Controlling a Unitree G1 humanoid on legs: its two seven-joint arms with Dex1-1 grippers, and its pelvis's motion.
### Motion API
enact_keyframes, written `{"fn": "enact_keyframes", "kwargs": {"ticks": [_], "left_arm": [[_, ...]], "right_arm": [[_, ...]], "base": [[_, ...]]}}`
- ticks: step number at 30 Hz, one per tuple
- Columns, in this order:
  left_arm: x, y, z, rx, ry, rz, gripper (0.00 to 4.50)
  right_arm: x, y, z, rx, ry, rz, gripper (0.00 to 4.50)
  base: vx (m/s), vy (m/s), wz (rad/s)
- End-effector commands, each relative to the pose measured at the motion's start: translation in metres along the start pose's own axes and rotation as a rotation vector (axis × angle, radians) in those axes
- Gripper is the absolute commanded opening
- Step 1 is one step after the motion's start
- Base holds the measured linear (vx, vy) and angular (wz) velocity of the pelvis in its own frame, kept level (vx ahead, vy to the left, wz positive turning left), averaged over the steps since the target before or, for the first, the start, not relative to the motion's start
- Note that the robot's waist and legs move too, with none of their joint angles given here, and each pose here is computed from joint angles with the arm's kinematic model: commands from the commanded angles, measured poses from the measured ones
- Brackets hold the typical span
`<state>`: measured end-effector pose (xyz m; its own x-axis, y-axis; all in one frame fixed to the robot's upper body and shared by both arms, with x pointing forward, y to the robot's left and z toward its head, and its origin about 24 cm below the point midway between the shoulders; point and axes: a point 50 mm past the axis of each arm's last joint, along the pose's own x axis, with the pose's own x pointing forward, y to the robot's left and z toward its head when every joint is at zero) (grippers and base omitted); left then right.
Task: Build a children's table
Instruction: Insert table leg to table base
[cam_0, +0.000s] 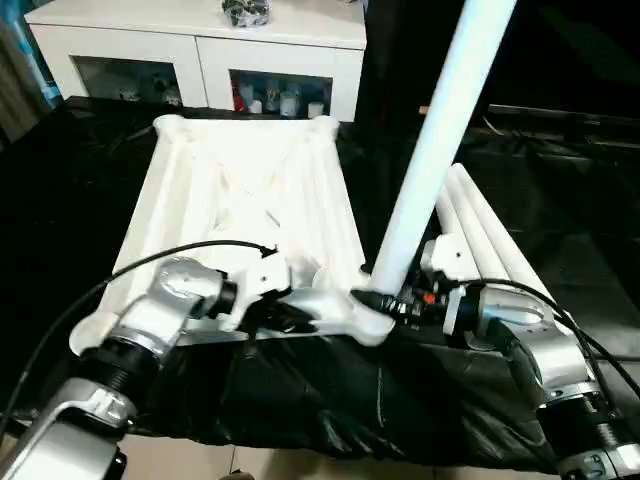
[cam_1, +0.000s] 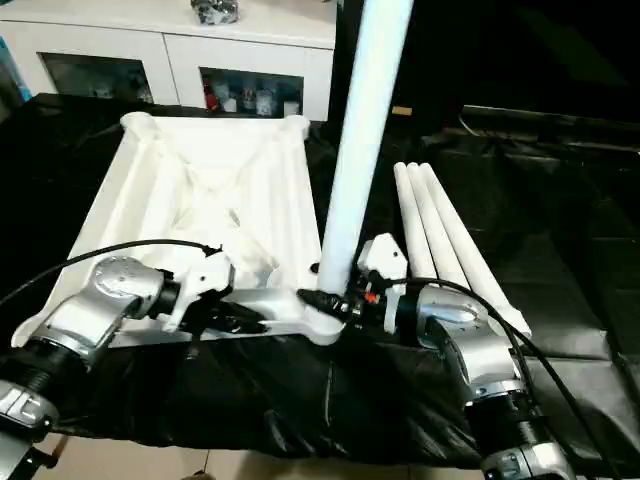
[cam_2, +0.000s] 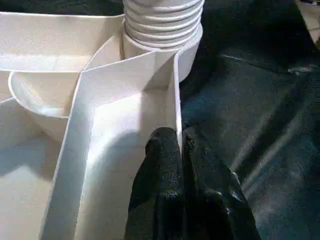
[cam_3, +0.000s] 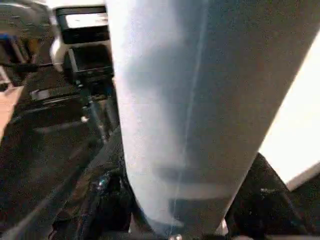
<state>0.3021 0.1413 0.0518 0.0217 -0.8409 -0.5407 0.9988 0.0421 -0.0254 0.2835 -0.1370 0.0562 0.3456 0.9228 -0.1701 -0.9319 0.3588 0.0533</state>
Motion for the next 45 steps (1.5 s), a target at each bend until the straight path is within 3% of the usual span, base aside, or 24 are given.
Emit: {"fn": "enact_keyframes", "kwargs": {"ticks": [1,5,7,8,11,13,17,19,26,34,40,41,45], "left_arm": [[0.007,-0.001,0.013,0.071,-0.001,-0.093,0.00],[0.004,0.004,0.013,0.060,0.008,-0.050,0.00],[0.004,0.007,0.013,0.046,0.010,-0.003,0.00],[0.007,0.013,0.015,0.002,0.003,0.090,0.00],[0.007,0.013,0.015,0.002,0.003,0.090,0.00],[0.014,0.020,0.024,-0.075,-0.053,0.228,0.00],[0.019,0.021,0.029,-0.105,-0.072,0.280,0.00],[0.035,0.014,0.045,-0.105,-0.098,0.351,0.00],[0.049,0.006,0.047,-0.105,-0.092,0.345,0.00],[0.047,0.005,0.044,-0.097,-0.073,0.336,0.00],[0.044,0.002,0.040,-0.069,-0.045,0.320,0.00],[0.042,0.003,0.040,-0.059,-0.043,0.316,0.00],[0.040,0.003,0.039,-0.046,-0.047,0.305,0.00]], "right_arm": [[0.002,0.014,-0.033,0.110,0.117,0.064,1.88],[0.004,0.012,-0.031,0.106,0.102,0.056,1.88],[0.006,0.008,-0.030,0.109,0.087,0.015,1.88],[0.008,-0.003,-0.030,0.110,0.080,-0.098,1.88],[0.008,-0.003,-0.030,0.110,0.080,-0.098,1.88],[0.015,-0.023,-0.028,0.129,0.071,-0.325,1.88],[0.018,-0.031,-0.028,0.153,0.066,-0.422,1.88],[0.026,-0.041,-0.033,0.194,0.097,-0.578,1.88],[0.033,-0.040,-0.034,0.239,0.059,-0.626,1.88],[0.039,-0.036,-0.038,0.245,0.068,-0.610,1.88],[0.049,-0.037,-0.032,0.237,0.053,-0.583,1.88],[0.050,-0.038,-0.030,0.229,0.042,-0.573,2.58],[0.050,-0.038,-0.025,0.217,0.015,-0.542,2.84]], "base": [[0.000,0.000,0.00],[0.000,0.000,0.00],[0.000,0.000,0.00],[0.000,0.000,0.00],[0.000,0.000,0.00],[0.000,0.000,0.00],[0.000,0.000,0.00],[0.000,0.000,0.00],[0.000,0.000,0.00],[0.000,0.000,0.00],[0.000,0.000,0.00],[0.000,0.000,0.00],[0.000,0.000,0.00]]}}
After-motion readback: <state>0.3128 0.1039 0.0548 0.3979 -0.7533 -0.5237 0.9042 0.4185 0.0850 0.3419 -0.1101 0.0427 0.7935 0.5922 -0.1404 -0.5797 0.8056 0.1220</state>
